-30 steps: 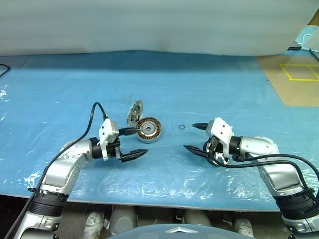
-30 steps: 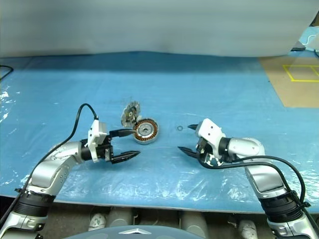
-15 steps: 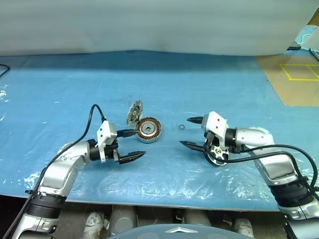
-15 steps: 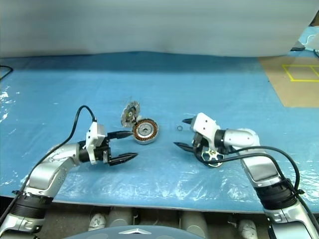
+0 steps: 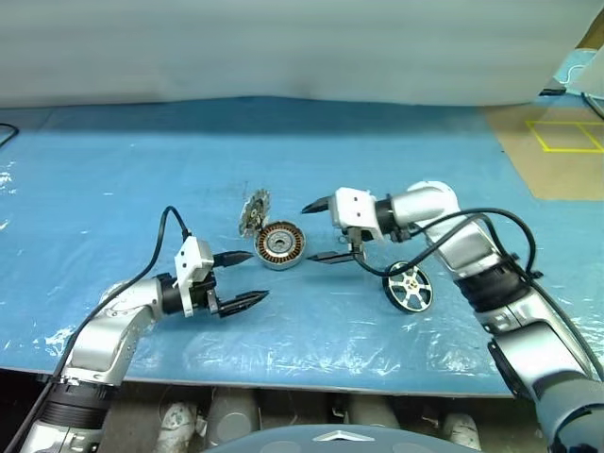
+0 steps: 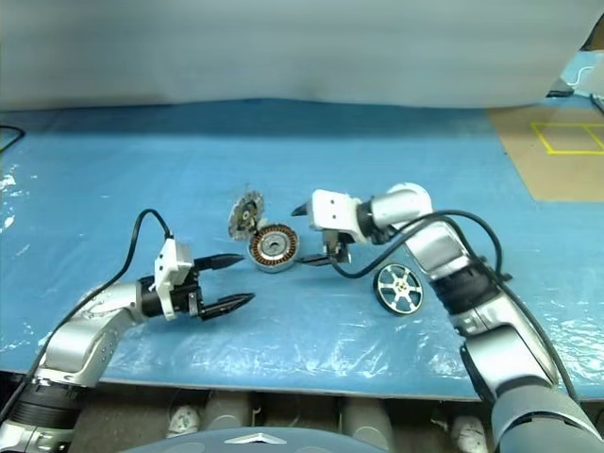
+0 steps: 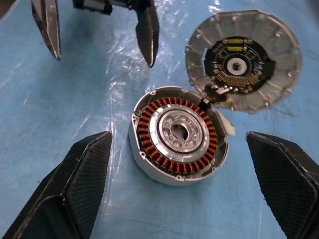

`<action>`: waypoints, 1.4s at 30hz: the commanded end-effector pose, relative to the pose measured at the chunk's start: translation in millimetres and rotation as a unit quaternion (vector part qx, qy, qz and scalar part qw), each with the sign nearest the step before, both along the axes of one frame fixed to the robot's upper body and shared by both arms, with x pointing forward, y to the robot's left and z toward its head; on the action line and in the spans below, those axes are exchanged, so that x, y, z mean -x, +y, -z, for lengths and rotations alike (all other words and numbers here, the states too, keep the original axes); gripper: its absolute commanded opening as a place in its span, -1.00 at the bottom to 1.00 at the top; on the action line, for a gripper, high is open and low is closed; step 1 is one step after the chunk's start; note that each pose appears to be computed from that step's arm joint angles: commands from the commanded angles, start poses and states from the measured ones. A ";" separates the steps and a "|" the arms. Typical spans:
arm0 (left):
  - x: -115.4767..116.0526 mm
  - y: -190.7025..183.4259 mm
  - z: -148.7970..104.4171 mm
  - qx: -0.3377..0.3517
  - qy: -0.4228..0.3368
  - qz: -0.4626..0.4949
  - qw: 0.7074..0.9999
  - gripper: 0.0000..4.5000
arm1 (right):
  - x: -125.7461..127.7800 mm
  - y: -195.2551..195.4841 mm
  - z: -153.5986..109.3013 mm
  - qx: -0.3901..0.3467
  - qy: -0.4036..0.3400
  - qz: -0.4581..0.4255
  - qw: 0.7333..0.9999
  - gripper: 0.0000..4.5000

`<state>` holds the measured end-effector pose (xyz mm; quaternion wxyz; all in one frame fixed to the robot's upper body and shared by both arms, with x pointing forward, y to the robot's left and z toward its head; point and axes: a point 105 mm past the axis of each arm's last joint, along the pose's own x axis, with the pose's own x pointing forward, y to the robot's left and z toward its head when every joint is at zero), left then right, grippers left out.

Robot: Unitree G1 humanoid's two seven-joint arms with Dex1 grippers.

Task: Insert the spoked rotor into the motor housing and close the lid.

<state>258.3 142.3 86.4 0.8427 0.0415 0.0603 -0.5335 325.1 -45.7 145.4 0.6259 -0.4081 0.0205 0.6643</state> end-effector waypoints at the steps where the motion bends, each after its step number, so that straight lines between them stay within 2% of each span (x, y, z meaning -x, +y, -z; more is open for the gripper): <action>1: -1.4 6.2 -7.9 -0.007 -0.029 -0.017 0.999 0.99 | -6.3 6.2 7.3 0.057 -0.033 -0.053 0.996 1.00; 6: 2.1 17.2 -4.8 -0.017 -0.031 -0.038 0.999 0.99 | -7.4 14.9 22.7 0.099 -0.047 -0.109 0.988 1.00; 14: 4.3 19.5 -5.1 -0.020 -0.037 -0.049 0.998 0.99 | -17.4 43.5 35.2 0.127 -0.095 -0.152 0.976 1.00; 19: 3.0 14.8 -6.2 -0.018 -0.043 -0.045 0.998 0.99 | -22.8 42.3 46.8 0.155 -0.107 -0.156 0.970 1.00; 24: 2.3 13.8 -4.4 -0.021 -0.042 -0.040 0.998 0.99 | -27.4 41.0 46.4 0.160 -0.109 -0.150 0.970 1.00; 42: -4.9 4.0 -6.0 -0.018 -0.048 -0.028 0.998 0.99 | -19.2 31.7 41.8 0.157 -0.115 -0.175 0.965 1.00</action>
